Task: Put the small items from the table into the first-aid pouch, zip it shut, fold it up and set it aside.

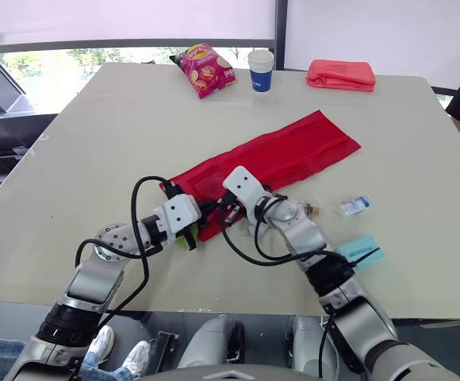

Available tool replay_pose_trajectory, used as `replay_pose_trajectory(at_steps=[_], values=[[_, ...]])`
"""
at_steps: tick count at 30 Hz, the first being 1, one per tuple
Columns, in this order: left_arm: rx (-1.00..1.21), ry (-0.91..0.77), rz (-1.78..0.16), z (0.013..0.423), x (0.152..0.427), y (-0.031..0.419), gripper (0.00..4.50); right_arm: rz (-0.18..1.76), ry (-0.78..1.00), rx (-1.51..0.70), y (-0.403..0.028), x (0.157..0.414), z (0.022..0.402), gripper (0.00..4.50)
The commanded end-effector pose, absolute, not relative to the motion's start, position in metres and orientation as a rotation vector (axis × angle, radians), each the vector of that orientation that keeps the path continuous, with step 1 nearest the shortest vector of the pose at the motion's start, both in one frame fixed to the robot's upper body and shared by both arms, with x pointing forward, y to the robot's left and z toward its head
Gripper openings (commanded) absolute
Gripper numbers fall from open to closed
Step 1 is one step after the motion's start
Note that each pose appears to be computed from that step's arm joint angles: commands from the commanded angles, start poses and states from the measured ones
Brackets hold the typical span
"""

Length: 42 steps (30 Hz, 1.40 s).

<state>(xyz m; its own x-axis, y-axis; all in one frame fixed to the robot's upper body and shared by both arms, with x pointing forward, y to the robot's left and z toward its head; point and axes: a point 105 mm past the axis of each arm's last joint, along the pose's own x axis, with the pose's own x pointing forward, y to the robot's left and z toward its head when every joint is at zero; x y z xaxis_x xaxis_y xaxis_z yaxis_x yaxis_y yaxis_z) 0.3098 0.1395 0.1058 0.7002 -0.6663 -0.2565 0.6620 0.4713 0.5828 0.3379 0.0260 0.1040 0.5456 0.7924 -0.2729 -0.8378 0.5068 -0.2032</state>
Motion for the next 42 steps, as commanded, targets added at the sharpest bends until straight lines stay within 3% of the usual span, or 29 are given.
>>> replay_pose_trajectory(at_steps=[1,7,22,35,42], values=[[0.717,-0.065,-0.819,0.118,0.310,0.135,0.00,1.015,0.131,-0.321,0.030,0.329,0.114,0.06],[0.702,-0.077,-0.849,0.117,0.306,0.127,0.00,0.959,0.204,-0.365,0.038,0.338,0.096,0.06],[0.693,-0.067,-0.867,0.114,0.302,0.124,0.00,0.912,0.132,-0.310,0.058,0.359,0.109,0.06],[0.773,-0.046,-0.815,0.115,0.310,0.156,0.00,1.058,0.042,-0.258,-0.002,0.310,0.144,0.06],[0.906,0.012,-0.733,0.115,0.328,0.215,0.00,0.955,-0.184,-0.187,-0.058,0.290,0.183,0.06]])
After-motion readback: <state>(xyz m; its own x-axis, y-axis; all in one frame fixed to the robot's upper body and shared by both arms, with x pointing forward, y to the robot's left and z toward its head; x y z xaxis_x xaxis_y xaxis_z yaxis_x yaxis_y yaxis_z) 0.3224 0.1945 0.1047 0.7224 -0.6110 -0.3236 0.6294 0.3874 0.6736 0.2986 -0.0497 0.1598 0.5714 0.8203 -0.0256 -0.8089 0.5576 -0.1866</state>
